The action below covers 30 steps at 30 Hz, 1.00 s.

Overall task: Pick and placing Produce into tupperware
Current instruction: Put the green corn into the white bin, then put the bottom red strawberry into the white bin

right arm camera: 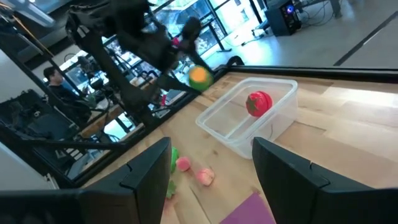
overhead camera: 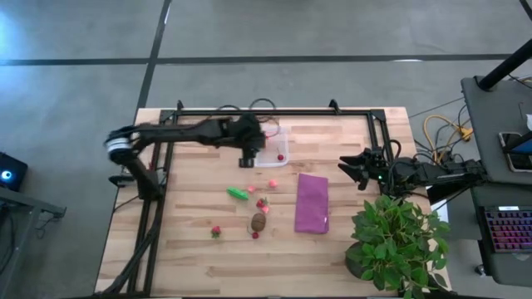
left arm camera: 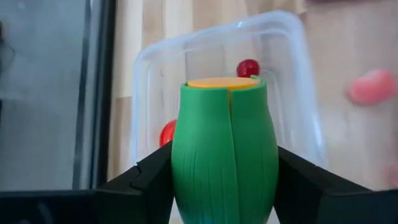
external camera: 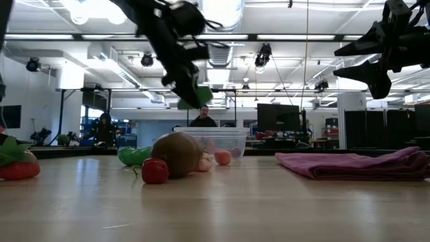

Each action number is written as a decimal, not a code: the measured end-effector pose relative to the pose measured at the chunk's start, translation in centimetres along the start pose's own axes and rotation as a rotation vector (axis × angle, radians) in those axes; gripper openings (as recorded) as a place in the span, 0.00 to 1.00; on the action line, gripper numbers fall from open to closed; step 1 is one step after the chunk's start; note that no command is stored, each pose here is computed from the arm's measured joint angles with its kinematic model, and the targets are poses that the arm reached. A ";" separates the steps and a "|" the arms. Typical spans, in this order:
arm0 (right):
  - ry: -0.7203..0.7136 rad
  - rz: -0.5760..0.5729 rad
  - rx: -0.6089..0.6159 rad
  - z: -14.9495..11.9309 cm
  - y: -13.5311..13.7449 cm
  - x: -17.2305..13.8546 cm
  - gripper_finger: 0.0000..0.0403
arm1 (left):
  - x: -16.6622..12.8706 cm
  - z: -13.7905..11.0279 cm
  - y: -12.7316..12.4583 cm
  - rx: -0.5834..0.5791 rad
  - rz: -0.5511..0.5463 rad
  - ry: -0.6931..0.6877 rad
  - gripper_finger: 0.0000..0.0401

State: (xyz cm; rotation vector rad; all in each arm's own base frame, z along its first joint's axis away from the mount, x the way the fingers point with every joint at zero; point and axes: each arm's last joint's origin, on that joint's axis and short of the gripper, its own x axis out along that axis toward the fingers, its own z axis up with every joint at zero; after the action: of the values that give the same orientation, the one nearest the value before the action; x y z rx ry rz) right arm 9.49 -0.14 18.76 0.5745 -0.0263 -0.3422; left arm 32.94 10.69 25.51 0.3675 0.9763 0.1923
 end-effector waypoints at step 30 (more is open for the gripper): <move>-0.023 -0.015 0.045 0.1 0.0 0.0 0.54 | -8.9 -4.4 -3.8 -0.387 -0.479 0.193 0.72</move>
State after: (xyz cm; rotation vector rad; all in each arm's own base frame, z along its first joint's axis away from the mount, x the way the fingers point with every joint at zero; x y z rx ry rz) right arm 9.52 -0.21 18.88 0.6156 -0.0521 -0.3633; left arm 24.33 5.24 28.66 -0.2467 1.1614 -0.0230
